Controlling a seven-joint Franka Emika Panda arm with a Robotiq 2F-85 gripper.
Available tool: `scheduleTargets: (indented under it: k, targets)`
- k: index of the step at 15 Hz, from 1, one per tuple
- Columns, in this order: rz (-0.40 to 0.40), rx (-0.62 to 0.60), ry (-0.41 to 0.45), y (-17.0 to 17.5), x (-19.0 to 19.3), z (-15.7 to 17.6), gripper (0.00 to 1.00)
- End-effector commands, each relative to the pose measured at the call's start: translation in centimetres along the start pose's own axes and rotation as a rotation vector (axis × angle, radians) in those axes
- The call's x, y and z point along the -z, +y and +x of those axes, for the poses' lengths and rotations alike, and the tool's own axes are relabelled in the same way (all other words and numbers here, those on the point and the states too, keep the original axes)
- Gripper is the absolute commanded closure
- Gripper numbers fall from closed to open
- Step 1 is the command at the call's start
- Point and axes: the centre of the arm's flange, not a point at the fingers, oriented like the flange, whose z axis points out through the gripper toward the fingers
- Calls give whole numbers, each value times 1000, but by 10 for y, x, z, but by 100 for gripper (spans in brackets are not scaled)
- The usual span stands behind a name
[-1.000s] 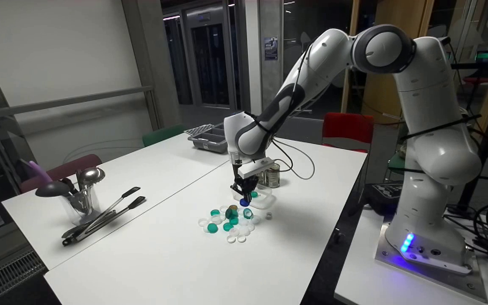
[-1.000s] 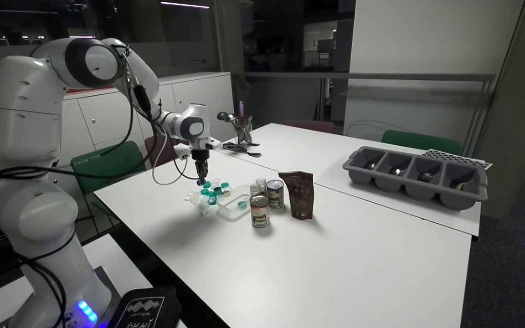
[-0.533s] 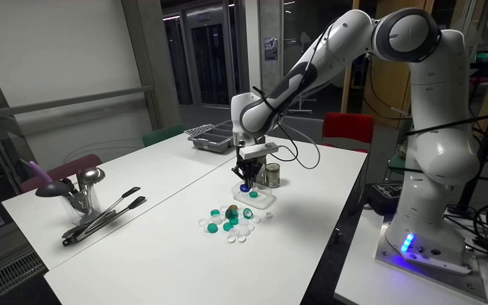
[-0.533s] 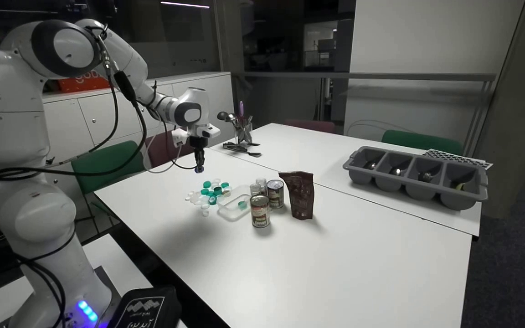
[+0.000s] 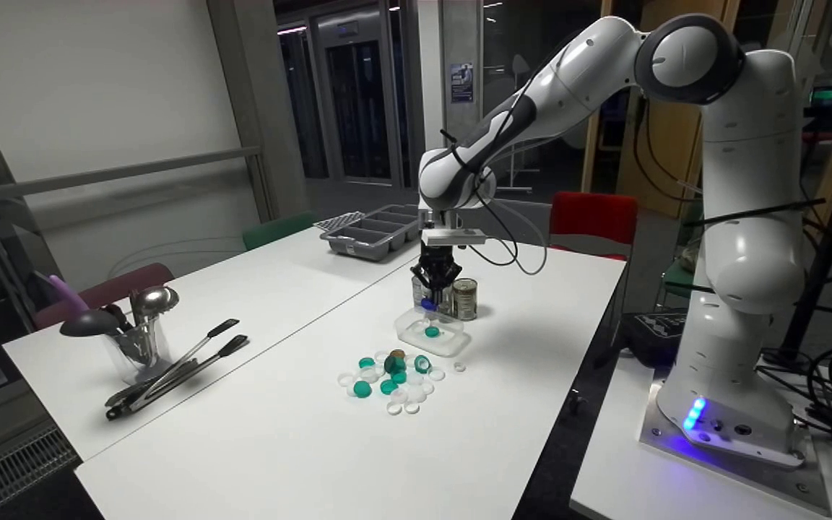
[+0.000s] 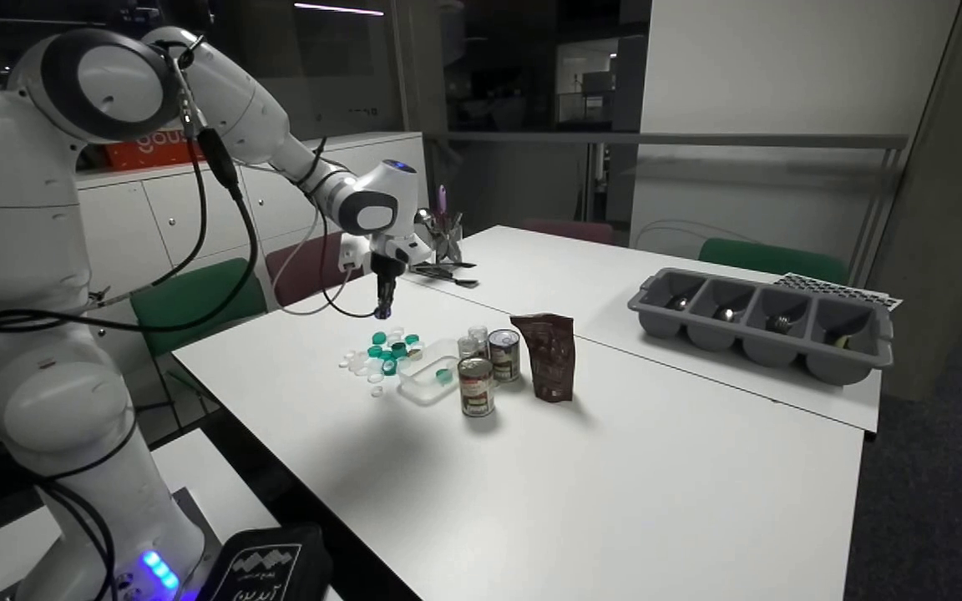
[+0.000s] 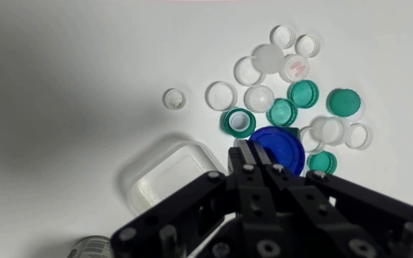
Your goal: Pick up the blue object on the table and put it in the bowl
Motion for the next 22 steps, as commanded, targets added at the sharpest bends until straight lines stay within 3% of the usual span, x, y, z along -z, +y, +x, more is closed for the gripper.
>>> scheduleTargets:
  k: [1,8,22]
  targets:
    - [47,-31,-38,27,0,13,99]
    - [57,-133,-81,44,-25,51,99]
    - [34,-299,-99,40,-56,99,99]
